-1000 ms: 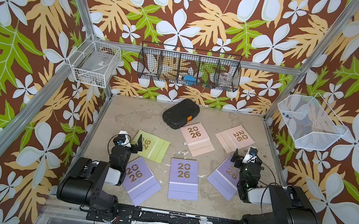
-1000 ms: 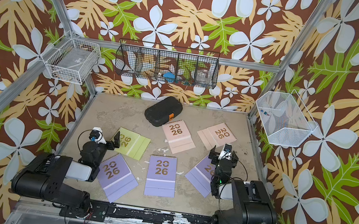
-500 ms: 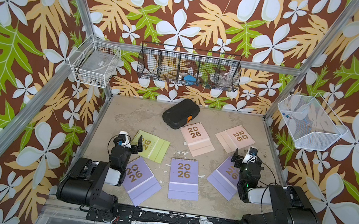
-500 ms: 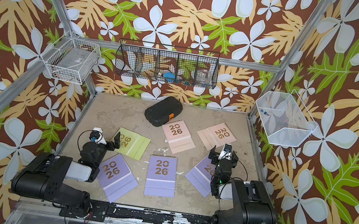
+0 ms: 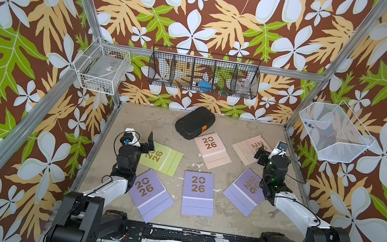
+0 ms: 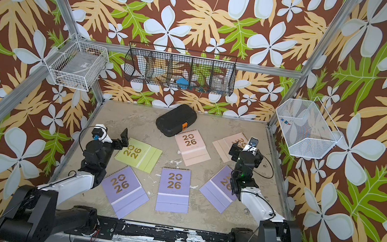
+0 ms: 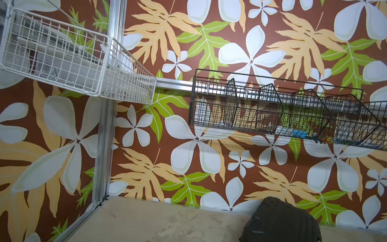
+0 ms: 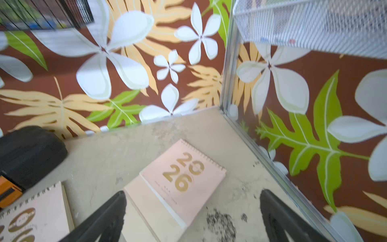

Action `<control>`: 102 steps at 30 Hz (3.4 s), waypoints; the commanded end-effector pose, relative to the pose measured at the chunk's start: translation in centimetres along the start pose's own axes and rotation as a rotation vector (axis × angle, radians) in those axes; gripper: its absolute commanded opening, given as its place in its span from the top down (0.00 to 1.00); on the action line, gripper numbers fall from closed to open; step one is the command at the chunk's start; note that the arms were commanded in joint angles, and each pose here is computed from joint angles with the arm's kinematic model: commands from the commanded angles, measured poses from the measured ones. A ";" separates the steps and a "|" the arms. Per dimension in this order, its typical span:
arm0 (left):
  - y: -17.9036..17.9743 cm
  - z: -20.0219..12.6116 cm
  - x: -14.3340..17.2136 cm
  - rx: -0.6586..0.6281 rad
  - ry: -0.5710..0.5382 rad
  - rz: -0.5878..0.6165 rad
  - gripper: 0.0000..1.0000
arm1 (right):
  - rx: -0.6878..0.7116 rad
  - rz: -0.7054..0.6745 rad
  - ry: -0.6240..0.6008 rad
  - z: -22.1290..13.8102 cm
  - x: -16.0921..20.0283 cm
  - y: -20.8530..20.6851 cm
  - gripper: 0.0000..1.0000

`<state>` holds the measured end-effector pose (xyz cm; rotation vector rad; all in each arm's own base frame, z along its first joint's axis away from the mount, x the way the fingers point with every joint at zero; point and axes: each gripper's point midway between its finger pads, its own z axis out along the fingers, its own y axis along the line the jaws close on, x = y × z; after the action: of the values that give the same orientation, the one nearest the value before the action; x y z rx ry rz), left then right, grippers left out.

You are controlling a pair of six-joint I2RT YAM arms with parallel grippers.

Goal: Stack the calendars
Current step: Pick up the calendar at the center of the board.

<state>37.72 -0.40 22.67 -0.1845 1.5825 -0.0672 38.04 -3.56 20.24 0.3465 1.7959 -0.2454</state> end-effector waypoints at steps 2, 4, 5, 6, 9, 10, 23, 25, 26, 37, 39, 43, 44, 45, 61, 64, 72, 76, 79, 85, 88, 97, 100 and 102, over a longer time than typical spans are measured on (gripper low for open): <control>-1.5 -0.7 -0.3 -0.009 0.114 -0.100 0.04 | 0.108 0.027 0.261 -3.1 3.8 -2.8 0.00; -2.6 -1.0 -0.7 -0.011 0.148 -0.127 0.06 | 0.107 0.082 0.284 -4.4 3.4 -3.2 0.00; -3.4 -1.3 -0.9 0.025 0.150 -0.173 0.06 | 0.090 0.096 0.302 -4.9 3.3 -3.0 0.00; -4.4 -1.7 -0.8 0.063 0.154 -0.216 0.08 | 0.072 0.105 0.324 -5.4 3.3 -2.8 0.00; -7.6 -2.6 0.1 0.156 0.206 -0.288 0.15 | 0.033 0.129 0.403 -6.6 4.2 -2.4 0.00; -8.7 -2.8 0.6 0.170 0.230 -0.282 0.15 | 0.018 0.146 0.436 -6.8 4.7 -2.4 0.00; -23.6 -5.4 8.4 0.435 0.539 -0.247 0.15 | 0.013 0.326 0.827 -7.3 15.6 -4.1 0.00; -25.5 -5.7 9.5 0.473 0.583 -0.239 0.16 | 0.002 0.346 0.843 -7.3 16.4 -4.3 0.00; -26.5 -5.8 10.1 0.493 0.604 -0.237 0.17 | -0.011 0.353 0.848 -7.3 16.7 -4.3 0.00; -34.3 -8.0 16.0 0.654 0.839 -0.271 0.30 | -0.063 0.408 0.945 -6.7 19.2 -4.9 0.00; -35.1 -8.2 16.9 0.665 0.871 -0.282 0.33 | -0.091 0.412 0.960 -6.7 19.5 -4.4 0.00; -37.0 -8.5 18.8 0.697 0.949 -0.299 0.39 | -0.135 0.424 0.981 -6.8 19.9 -3.7 0.00; -37.4 -8.6 19.2 0.704 0.969 -0.303 0.40 | -0.141 0.424 0.988 -6.9 20.1 -3.6 0.00; -37.8 -8.7 19.7 0.711 0.988 -0.309 0.41 | -0.147 0.423 0.988 -6.9 20.0 -3.5 0.00; -40.9 -10.5 24.7 0.753 1.163 -0.327 0.52 | -0.269 0.466 1.044 -7.6 20.3 -1.5 0.00; -41.3 -10.5 25.1 0.758 1.180 -0.334 0.56 | -0.255 0.469 1.046 -7.8 20.1 -1.7 0.00; -42.1 -10.5 26.0 0.764 1.208 -0.343 0.68 | -0.127 0.491 1.053 -8.7 20.3 -3.3 0.00; -42.1 -10.6 27.0 0.746 1.239 -0.322 0.72 | -0.109 0.511 1.050 -9.0 20.5 -3.4 0.00; -42.2 -10.6 27.4 0.744 1.251 -0.327 0.76 | -0.119 0.518 1.076 -9.4 21.1 -3.2 0.00; -42.3 -10.9 28.0 0.744 1.275 -0.335 0.79 | -0.140 0.543 1.100 -10.1 22.1 -2.7 0.00; -42.5 -11.2 28.3 0.749 1.290 -0.339 0.80 | -0.158 0.551 1.106 -10.3 22.2 -2.4 0.00; -43.0 -12.0 29.2 0.763 1.330 -0.345 0.82 | -0.211 0.584 1.136 -10.9 22.9 -1.5 0.00; -43.0 -12.1 29.5 0.766 1.341 -0.348 0.82 | -0.265 0.601 1.117 -10.6 22.1 -0.7 0.00; -43.0 -12.1 29.6 0.767 1.349 -0.351 0.83 | -0.315 0.625 1.086 -10.3 21.1 0.0 0.00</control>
<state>29.73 -49.10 2.60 0.2675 2.5802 -1.3125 27.07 -0.08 3.61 0.7907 2.4786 0.6676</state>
